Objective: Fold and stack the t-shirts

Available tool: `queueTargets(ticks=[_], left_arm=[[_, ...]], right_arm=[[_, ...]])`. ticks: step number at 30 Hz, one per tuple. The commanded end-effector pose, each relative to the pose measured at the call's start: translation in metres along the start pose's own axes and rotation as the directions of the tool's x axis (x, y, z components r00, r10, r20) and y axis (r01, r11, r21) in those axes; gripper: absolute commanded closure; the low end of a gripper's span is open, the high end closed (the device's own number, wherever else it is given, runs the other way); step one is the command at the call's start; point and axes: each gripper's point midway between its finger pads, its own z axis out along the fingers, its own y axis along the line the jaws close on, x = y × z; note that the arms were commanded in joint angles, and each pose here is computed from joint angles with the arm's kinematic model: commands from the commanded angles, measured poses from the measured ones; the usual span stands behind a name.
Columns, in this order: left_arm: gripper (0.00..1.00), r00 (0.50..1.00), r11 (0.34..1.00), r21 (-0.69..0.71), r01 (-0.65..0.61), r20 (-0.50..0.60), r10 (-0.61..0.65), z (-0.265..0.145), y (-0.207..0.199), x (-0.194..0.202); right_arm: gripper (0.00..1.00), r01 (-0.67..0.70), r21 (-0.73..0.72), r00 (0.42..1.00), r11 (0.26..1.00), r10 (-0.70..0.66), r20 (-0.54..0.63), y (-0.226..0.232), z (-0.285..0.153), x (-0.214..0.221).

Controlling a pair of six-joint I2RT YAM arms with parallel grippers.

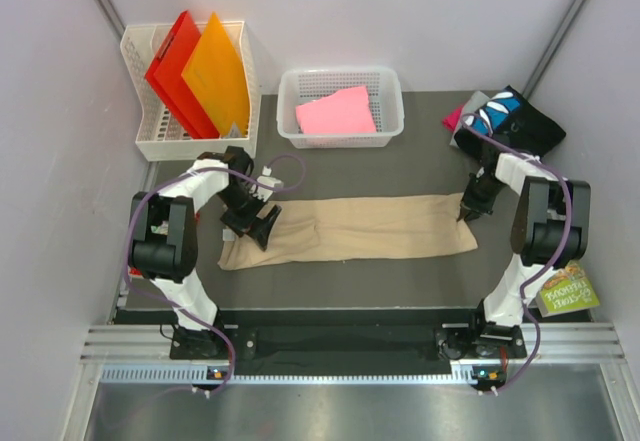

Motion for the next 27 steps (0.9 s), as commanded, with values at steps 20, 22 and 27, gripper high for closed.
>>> queueTargets(ticks=[20,22,27], left_arm=[[0.01,0.955,0.984,0.095,-0.150,0.273,0.119,-0.107,-0.042,-0.058],[0.01,0.962,0.989,0.084,-0.123,0.255,0.098,-0.099,-0.036,-0.048],[0.01,0.971,0.996,0.071,-0.055,0.238,0.036,-0.087,-0.010,-0.032]], right_arm=[[1.00,-0.043,0.196,0.997,0.980,0.031,0.066,-0.034,-0.048,-0.036],[1.00,-0.007,0.190,0.998,0.982,-0.005,0.066,-0.019,-0.053,-0.033],[1.00,0.090,0.151,0.990,0.984,-0.105,0.092,0.036,-0.065,-0.026]])
